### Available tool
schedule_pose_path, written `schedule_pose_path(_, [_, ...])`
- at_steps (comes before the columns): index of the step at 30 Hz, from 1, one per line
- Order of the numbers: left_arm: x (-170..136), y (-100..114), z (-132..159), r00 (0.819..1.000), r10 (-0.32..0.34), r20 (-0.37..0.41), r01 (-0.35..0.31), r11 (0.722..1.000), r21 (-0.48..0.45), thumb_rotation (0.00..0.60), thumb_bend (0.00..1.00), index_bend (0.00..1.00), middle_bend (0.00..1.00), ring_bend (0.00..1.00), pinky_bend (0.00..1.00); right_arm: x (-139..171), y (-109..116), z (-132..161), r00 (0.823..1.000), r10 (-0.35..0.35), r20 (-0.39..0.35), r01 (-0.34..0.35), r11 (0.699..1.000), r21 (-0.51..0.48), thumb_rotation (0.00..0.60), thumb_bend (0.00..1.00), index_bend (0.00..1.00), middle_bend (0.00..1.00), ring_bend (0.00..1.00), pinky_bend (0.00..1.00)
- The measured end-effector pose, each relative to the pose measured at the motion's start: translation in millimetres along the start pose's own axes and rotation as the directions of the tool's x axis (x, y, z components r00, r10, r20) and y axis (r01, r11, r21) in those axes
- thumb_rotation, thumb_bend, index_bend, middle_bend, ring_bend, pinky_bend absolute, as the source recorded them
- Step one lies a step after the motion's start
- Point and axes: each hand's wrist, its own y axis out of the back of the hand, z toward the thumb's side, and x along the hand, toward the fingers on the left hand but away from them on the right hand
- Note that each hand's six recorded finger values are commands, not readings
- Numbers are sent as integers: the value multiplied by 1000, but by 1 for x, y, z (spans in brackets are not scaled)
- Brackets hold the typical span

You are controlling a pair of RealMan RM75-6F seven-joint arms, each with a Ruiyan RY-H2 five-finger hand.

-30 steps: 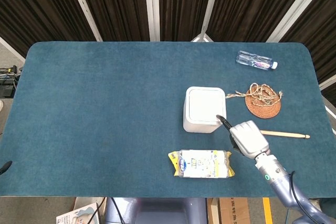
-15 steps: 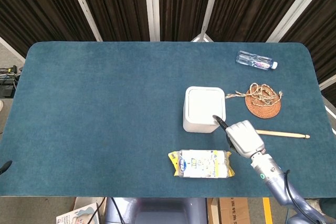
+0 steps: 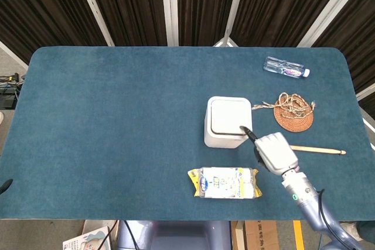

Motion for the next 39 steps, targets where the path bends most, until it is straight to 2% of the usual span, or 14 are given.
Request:
schedule_pose_path(3, [0, 0, 0, 1000, 0, 0, 0, 1000, 1, 600, 164, 180, 49, 0, 0, 9, 12, -12, 995, -91, 41, 93, 995, -45, 600, 447, 13, 56, 264, 433])
schedule_pose_path(7, [0, -1, 2, 1000, -4, 5, 4, 1000, 3, 600, 164, 180, 49, 0, 0, 33, 20, -41, 969, -208, 135, 219, 973, -72, 600, 421, 13, 37, 231, 356])
schedule_pose_path(10, [-1, -1, 3, 1000, -3, 7, 3, 1000, 4, 600, 164, 180, 48, 0, 0, 52, 13, -61, 953, -239, 186, 258, 963, -84, 600, 418, 13, 35, 221, 297])
schedule_pose_path(15, [-1, -2, 3, 1000, -4, 6, 4, 1000, 8, 600, 164, 180, 48, 0, 0, 75, -10, -88, 946, -227, 233, 248, 967, -66, 600, 418, 13, 35, 188, 201])
schedule_pose_path(23, [0, -2, 3, 1000, -3, 5, 3, 1000, 10, 600, 164, 180, 48, 0, 0, 102, -55, -114, 932, -203, 302, 223, 974, -33, 600, 418, 13, 35, 163, 159])
schedule_pose_path(31, [0, -4, 4, 1000, -19, 13, 19, 1000, 17, 600, 164, 180, 49, 0, 0, 114, -58, -118, 917, -247, 313, 248, 968, 36, 600, 417, 13, 35, 156, 153])
schedule_pose_path(39, [0, -5, 4, 999, -33, 20, 33, 999, 18, 600, 164, 181, 50, 0, 0, 118, -56, -120, 918, -238, 318, 235, 971, 47, 600, 417, 13, 35, 156, 153])
